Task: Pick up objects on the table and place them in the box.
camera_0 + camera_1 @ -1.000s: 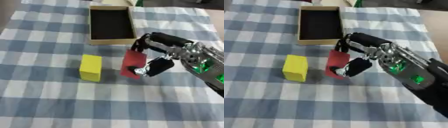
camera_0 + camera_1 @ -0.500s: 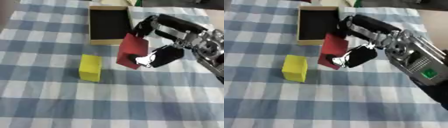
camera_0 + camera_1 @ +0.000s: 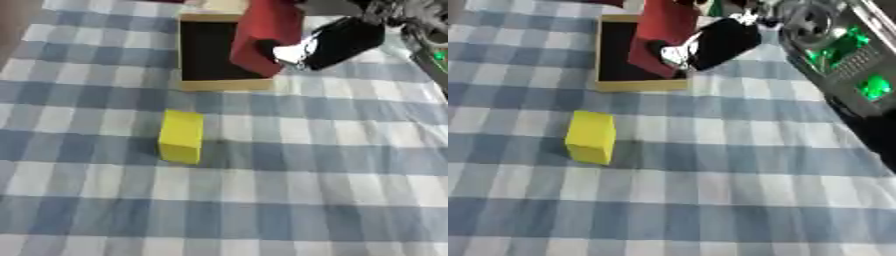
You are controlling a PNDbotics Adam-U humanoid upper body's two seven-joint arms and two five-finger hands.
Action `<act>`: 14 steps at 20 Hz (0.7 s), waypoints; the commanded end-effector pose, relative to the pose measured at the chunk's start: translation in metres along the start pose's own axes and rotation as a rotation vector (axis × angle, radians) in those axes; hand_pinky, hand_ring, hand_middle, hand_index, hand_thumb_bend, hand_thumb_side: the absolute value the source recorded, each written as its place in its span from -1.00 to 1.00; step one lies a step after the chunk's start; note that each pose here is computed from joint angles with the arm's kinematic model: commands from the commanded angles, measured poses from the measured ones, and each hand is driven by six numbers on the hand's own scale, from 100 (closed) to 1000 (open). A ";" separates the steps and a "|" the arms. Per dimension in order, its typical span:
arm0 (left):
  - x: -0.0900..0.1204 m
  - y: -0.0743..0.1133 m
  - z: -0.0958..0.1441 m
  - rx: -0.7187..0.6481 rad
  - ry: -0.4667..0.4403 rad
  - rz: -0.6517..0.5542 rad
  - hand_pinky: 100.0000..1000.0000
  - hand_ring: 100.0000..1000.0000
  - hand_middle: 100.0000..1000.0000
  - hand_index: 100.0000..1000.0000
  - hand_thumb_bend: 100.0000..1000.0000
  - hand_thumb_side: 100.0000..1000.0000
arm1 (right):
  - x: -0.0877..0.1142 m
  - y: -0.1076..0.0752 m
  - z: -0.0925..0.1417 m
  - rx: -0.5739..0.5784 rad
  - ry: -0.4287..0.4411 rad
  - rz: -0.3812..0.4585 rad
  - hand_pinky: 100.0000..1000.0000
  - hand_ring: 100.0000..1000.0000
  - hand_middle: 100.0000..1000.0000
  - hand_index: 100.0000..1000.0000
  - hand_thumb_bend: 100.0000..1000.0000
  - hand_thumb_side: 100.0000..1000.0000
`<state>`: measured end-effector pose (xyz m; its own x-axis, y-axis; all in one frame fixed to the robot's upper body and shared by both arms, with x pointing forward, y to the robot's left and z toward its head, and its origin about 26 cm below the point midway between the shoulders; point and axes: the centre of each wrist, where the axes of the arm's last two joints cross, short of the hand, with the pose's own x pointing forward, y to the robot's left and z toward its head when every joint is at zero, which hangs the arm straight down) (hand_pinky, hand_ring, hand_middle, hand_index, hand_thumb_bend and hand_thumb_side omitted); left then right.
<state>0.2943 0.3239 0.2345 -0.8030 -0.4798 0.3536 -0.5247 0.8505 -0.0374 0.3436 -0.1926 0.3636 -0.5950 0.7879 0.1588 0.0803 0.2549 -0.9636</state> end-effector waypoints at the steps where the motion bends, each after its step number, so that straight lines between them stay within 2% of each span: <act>1: 0.005 0.002 -0.007 -0.019 -0.031 0.002 0.23 0.28 0.24 0.77 -0.95 0.80 | -0.014 -0.010 -0.018 -0.022 0.039 0.020 0.45 0.32 -0.24 0.12 -1.00 -0.46; 9: 0.006 -0.001 -0.008 -0.027 -0.033 0.015 0.22 0.28 0.24 0.77 -0.95 0.80 | -0.038 -0.008 -0.072 -0.049 0.086 0.021 0.44 0.33 -0.23 0.13 -1.00 -0.45; 14: 0.007 -0.003 -0.008 -0.033 -0.035 0.024 0.22 0.28 0.24 0.77 -0.96 0.81 | -0.050 0.004 -0.098 -0.053 0.129 0.069 0.45 0.34 -0.21 0.14 -1.00 -0.46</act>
<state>0.2957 0.3201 0.2358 -0.8131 -0.4642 0.3512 -0.5033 0.8638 -0.0236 0.4492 -0.1726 0.3628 -0.4905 0.8595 0.1437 0.1241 0.2321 -0.9647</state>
